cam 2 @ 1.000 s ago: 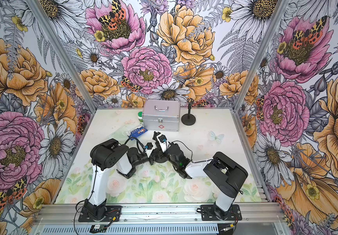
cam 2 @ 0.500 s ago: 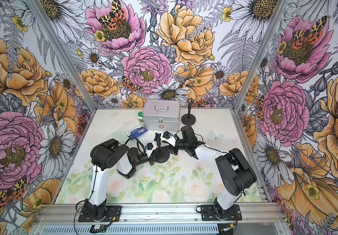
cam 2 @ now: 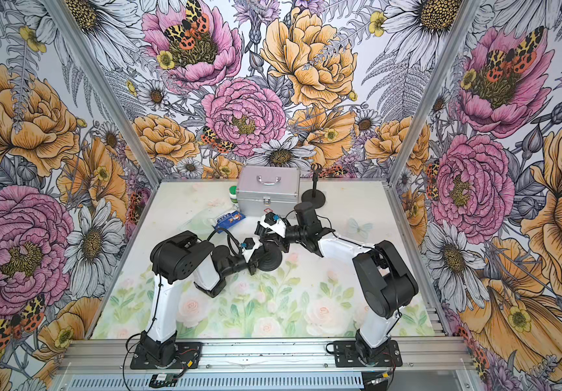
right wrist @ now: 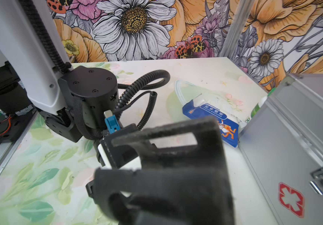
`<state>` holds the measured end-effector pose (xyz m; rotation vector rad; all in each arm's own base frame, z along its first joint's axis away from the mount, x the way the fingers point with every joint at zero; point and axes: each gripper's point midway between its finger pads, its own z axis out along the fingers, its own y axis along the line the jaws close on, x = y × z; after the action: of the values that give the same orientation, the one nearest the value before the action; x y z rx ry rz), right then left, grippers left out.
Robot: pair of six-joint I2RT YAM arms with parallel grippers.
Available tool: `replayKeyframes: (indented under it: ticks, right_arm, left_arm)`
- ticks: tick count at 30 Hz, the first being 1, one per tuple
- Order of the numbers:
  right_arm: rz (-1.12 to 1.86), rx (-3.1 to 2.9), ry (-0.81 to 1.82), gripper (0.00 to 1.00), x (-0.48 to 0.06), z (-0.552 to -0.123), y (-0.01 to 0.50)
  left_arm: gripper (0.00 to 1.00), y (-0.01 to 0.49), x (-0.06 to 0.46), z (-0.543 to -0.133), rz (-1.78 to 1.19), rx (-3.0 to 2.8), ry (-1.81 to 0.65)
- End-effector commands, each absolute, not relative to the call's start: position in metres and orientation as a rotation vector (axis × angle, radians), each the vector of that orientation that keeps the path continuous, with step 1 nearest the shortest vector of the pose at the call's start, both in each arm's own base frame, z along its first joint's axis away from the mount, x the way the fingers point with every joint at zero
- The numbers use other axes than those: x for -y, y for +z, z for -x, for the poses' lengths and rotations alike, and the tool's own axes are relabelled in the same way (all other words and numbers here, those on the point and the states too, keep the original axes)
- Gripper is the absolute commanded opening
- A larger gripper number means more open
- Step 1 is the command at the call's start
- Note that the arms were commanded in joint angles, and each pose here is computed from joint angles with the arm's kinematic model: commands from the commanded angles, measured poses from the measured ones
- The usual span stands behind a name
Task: Assemble a microphone stand
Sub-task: Screw the microphone stand pole into the microphone stand base.
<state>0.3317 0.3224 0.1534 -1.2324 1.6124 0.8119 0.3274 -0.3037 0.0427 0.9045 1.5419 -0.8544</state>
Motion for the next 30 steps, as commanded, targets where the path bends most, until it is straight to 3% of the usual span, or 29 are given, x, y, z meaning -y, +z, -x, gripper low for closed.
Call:
replayKeyframes:
  ticks: [1, 5, 7, 8, 9, 10, 13, 18, 25, 30]
  right_arm:
    - [0.550, -1.880, 0.313, 0.00, -0.261, -0.380, 0.113]
    - [0.314, -1.869, 0.225, 0.00, -0.277, -0.344, 0.102]
    - [0.455, -1.860, 0.369, 0.00, -0.305, -0.332, 0.099]
    - [0.551, -1.839, 0.431, 0.06, -0.316, -0.324, 0.101]
    - [0.662, -1.800, 0.478, 0.26, -0.326, -0.317, 0.107]
    - [0.796, -1.767, 0.543, 0.40, -0.333, -0.309, 0.110]
    - [1.092, -1.757, 0.725, 0.48, -0.326, -0.297, 0.112]
    - [1.473, -1.722, 0.891, 0.51, -0.288, -0.281, 0.110]
    - [1.489, -1.577, 0.980, 0.54, -0.294, -0.317, 0.136]
    - [1.510, -1.482, 1.115, 0.53, -0.316, -0.320, 0.148]
  left_arm:
    - [0.21, 0.015, 0.308, -0.312, -0.941, -1.632, -0.905]
    - [0.21, 0.014, 0.308, -0.312, -0.941, -1.633, -0.906]
    - [0.21, 0.015, 0.307, -0.311, -0.938, -1.635, -0.905]
    - [0.21, 0.015, 0.308, -0.310, -0.940, -1.634, -0.908]
    - [0.21, 0.015, 0.309, -0.310, -0.943, -1.632, -0.913]
    - [0.21, 0.014, 0.310, -0.310, -0.944, -1.632, -0.918]
    - [0.21, 0.017, 0.310, -0.311, -0.938, -1.629, -0.916]
    - [0.21, 0.019, 0.310, -0.312, -0.940, -1.622, -0.918]
    - [0.21, 0.017, 0.311, -0.309, -0.948, -1.624, -0.929]
    - [0.21, 0.016, 0.310, -0.309, -0.949, -1.628, -0.920]
